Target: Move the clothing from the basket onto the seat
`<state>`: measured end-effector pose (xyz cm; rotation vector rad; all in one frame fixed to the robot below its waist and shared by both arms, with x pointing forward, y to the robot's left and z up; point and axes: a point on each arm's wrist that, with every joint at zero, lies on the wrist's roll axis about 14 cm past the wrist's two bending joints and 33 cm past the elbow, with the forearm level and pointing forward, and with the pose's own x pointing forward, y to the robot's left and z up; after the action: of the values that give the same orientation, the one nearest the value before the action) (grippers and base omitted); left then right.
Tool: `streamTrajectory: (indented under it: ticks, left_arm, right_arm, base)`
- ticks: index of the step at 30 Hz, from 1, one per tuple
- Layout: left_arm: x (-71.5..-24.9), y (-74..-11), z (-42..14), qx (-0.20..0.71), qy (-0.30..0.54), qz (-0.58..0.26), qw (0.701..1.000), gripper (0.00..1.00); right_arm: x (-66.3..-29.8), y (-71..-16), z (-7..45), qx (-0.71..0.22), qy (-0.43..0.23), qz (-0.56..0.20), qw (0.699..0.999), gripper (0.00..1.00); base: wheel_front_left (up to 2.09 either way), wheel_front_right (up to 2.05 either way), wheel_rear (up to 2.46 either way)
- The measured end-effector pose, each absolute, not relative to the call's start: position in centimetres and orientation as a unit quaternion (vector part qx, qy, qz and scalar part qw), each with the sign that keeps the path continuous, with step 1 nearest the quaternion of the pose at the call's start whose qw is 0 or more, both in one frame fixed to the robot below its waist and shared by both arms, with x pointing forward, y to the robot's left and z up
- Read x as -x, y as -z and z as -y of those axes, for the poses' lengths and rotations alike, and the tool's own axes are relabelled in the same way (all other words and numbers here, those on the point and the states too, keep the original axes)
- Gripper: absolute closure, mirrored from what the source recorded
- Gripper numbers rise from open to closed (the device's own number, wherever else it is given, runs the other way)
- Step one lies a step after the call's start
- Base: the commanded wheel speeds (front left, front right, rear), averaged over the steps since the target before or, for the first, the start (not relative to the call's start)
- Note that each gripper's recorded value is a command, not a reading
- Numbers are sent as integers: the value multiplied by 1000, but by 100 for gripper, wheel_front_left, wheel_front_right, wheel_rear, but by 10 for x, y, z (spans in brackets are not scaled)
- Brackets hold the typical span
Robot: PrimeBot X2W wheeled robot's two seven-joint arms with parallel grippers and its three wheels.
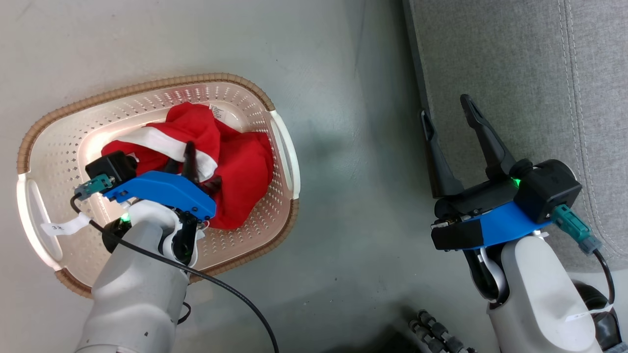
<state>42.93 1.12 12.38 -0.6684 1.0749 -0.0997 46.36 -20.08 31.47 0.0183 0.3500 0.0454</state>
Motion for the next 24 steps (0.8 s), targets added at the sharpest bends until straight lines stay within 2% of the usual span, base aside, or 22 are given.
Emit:
streamTrajectory:
  ticks: [24]
  left_arm:
    - [-433,-154,-11,314,71,-480,816,100]
  right_arm:
    - [-471,-334,193,-13,-32,-150,988,0]
  base:
    - [0,0,0]
